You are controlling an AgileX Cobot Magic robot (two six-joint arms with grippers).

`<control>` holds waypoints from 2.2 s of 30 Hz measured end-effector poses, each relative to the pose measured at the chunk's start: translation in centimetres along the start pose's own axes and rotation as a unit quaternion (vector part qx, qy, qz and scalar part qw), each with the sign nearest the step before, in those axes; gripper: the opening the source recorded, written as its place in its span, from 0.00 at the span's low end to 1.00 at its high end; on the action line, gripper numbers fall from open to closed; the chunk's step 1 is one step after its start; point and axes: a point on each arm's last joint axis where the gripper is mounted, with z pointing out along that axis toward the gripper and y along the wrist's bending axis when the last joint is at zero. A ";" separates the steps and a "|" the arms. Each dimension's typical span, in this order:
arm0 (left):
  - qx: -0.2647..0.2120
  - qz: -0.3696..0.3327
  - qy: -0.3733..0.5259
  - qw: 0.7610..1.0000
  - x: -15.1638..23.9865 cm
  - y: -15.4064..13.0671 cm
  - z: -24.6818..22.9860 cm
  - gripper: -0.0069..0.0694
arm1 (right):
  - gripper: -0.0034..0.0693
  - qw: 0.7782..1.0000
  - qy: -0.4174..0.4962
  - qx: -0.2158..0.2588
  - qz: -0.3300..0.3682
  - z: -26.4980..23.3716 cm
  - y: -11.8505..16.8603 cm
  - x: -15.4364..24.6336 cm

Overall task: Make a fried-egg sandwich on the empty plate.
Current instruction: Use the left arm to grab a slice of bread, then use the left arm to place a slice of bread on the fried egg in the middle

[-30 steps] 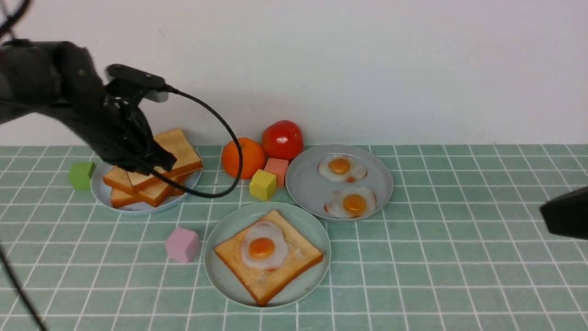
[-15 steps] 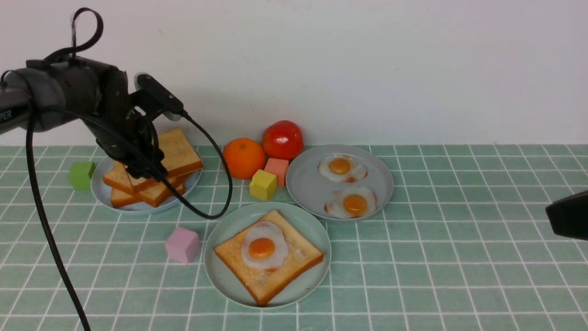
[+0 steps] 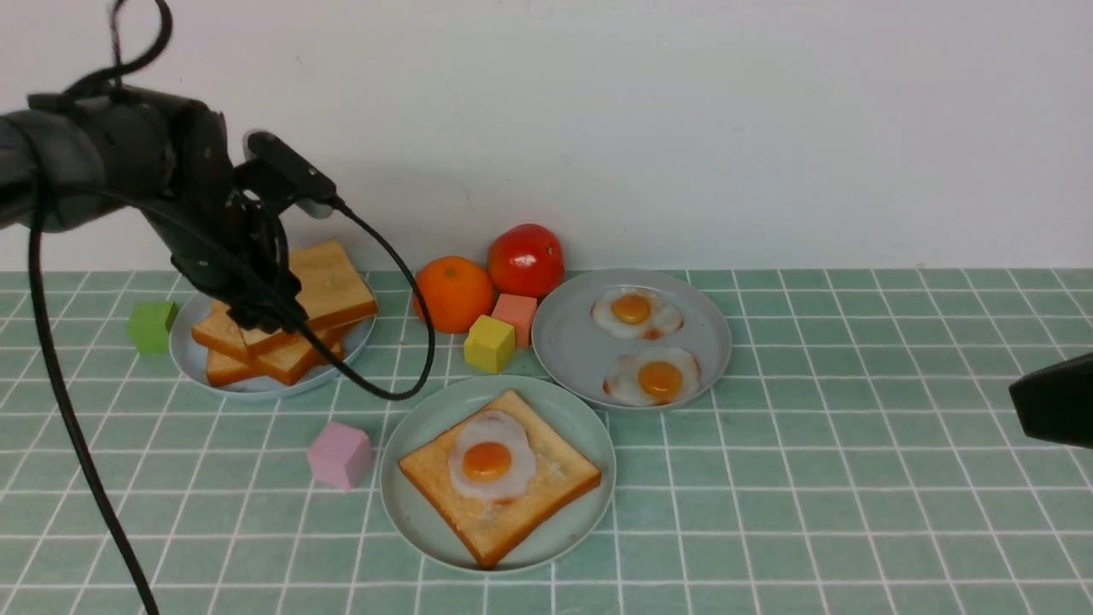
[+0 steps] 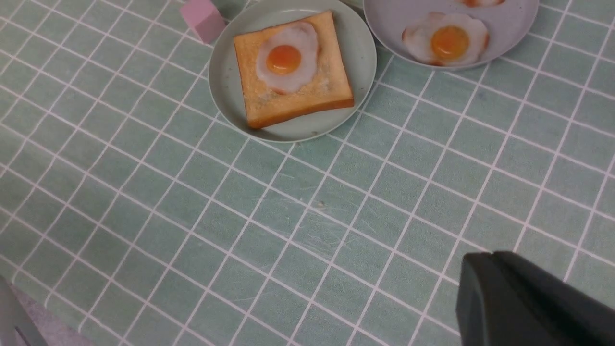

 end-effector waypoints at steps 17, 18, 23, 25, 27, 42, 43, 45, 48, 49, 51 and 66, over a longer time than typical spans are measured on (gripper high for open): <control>0.021 0.057 0.014 0.998 0.4 -1.1 4.2 0.60 | 0.08 1.000 -0.009 -0.002 0.001 0.0 0.0 -0.2; 0.021 0.057 0.015 0.998 0.4 -1.1 4.3 0.59 | 0.08 1.000 -0.009 -0.003 0.002 0.0 0.1 -0.2; 0.016 0.060 0.013 0.998 0.4 -1.0 4.4 0.43 | 0.08 1.000 -0.008 -0.009 0.005 0.0 0.2 -0.2; 0.015 0.062 0.012 0.998 0.3 -1.0 4.4 0.37 | 0.08 1.000 -0.008 -0.010 0.005 0.0 0.2 -0.2; 0.015 0.062 0.013 0.998 0.4 -1.0 4.4 0.33 | 0.08 1.000 -0.008 -0.010 0.005 0.0 0.2 -0.2; 0.056 -0.099 -0.043 0.993 -0.7 -5.8 -7.7 0.21 | 0.09 1.000 0.004 -0.010 0.006 0.0 0.2 0.1; 0.064 -0.107 -0.045 0.991 -0.9 -7.9 -9.0 0.21 | 0.09 1.000 0.004 -0.010 0.006 0.0 0.2 0.1; 0.076 -0.113 -0.033 0.990 -0.7 -11.0 -9.8 0.21 | 0.10 1.000 0.004 -0.010 0.006 0.0 0.2 0.1; 0.081 -0.099 -0.010 0.992 -0.3 -16.1 -10.6 0.21 | 0.10 1.000 0.004 -0.010 0.004 0.0 0.2 0.1; 0.076 -0.086 -0.006 0.993 -0.3 -17.5 -10.7 0.21 | 0.10 1.000 0.005 -0.010 0.004 0.0 0.2 0.1; 0.060 -0.058 -0.005 0.996 -0.5 -19.5 -10.8 0.21 | 0.10 1.000 0.005 -0.010 0.004 0.0 0.2 0.1; 0.046 0.052 -0.010 0.998 -1.6 -25.0 -6.8 0.21 | 0.12 0.999 0.027 -0.019 0.008 0.0 0.4 0.5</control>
